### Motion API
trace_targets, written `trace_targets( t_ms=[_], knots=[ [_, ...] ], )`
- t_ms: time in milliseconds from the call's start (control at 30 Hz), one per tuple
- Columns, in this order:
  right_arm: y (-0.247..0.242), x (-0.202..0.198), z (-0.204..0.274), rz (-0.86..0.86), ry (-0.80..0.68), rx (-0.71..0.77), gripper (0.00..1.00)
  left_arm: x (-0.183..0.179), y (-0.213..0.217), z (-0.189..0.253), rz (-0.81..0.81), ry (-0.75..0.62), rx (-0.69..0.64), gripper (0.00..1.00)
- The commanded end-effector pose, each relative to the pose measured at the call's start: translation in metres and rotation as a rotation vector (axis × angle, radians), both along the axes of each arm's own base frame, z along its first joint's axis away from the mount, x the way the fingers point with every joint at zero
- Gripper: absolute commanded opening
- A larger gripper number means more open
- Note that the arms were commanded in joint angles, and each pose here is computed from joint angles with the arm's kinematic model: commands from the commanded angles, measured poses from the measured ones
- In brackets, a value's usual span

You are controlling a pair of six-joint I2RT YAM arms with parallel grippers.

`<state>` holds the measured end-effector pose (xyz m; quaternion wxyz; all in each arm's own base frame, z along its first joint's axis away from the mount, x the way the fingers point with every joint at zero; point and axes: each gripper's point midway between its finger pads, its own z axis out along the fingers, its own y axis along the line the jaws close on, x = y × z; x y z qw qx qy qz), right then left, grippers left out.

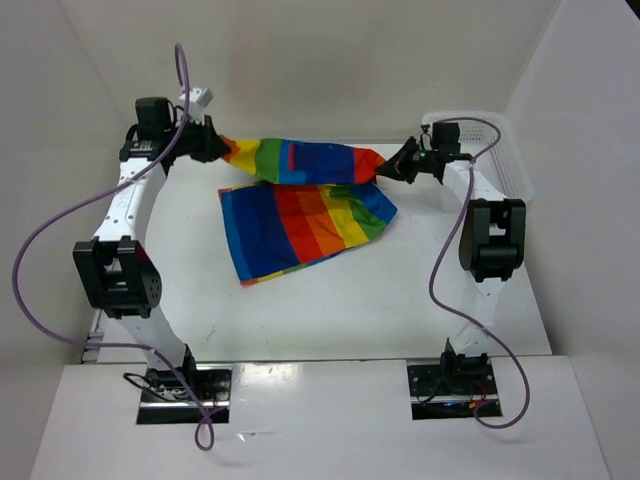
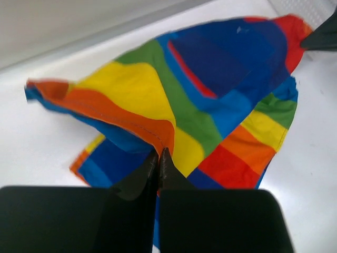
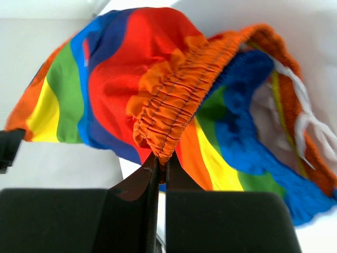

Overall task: Fold and stack the shorts
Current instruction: Fold the shorts

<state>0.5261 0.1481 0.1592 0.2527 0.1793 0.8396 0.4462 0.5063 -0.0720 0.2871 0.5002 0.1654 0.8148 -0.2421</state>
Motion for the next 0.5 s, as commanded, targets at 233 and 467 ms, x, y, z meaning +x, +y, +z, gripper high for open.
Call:
trace_targets(
  t_ms=[233, 467],
  knots=[
    [-0.040, -0.078, 0.025, 0.035, -0.032, -0.030, 0.00, -0.106, 0.008, -0.018, 0.009, -0.013, -0.018, 0.00],
    [-0.043, -0.145, -0.011, 0.020, 0.081, -0.037, 0.00, -0.166, 0.001, -0.063, 0.014, 0.080, -0.026, 0.00]
  ],
)
